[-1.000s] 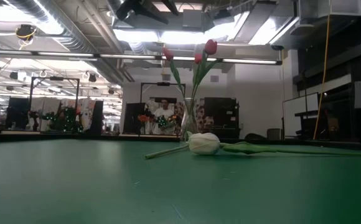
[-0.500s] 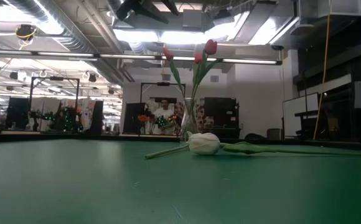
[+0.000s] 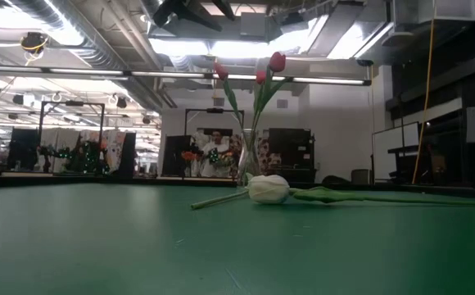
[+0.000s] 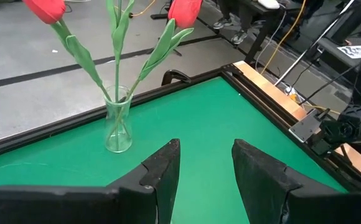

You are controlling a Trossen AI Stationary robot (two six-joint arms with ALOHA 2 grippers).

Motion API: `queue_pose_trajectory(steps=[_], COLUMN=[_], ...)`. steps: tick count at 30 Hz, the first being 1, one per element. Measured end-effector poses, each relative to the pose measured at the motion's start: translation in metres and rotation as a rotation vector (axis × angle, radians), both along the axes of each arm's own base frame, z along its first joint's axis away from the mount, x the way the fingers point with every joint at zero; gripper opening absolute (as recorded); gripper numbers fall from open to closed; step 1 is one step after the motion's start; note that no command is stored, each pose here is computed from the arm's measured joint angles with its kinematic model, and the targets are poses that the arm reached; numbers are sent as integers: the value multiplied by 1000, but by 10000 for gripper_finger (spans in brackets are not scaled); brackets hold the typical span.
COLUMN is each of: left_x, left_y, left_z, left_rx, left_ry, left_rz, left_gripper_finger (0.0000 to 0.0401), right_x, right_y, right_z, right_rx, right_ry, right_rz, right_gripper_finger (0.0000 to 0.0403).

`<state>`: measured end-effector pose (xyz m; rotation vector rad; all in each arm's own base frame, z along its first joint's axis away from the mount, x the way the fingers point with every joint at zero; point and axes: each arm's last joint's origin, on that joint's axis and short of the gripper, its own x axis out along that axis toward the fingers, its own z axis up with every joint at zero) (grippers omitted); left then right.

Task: Sort flowers into vase by color
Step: Put the black tulip into the bottom right transparent vase

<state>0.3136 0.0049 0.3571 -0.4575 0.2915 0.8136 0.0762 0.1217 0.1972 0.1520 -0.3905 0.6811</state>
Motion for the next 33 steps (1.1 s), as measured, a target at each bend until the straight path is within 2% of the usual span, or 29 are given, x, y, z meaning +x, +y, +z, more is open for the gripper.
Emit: queue_pose_trajectory(steps=[9,23,28,33], left_x=[0,0,0,0], left_y=[0,0,0,0], left_z=[0,-1,-1,-1], left_rx=[0,2,11,16], left_ry=[1,8,17,22], left_rz=[0,0,-6,-9], left_gripper_finger=[143,143,143,143], right_x=[18,18,20,20], right_y=[3,2,4,5], right_z=[-4,-14,-23,-24], right_rx=[-29,-44,-63,-66], right_ry=[14,52,148,159], right_rz=[9,6,11,12], right_gripper_finger=[0,0,0,0])
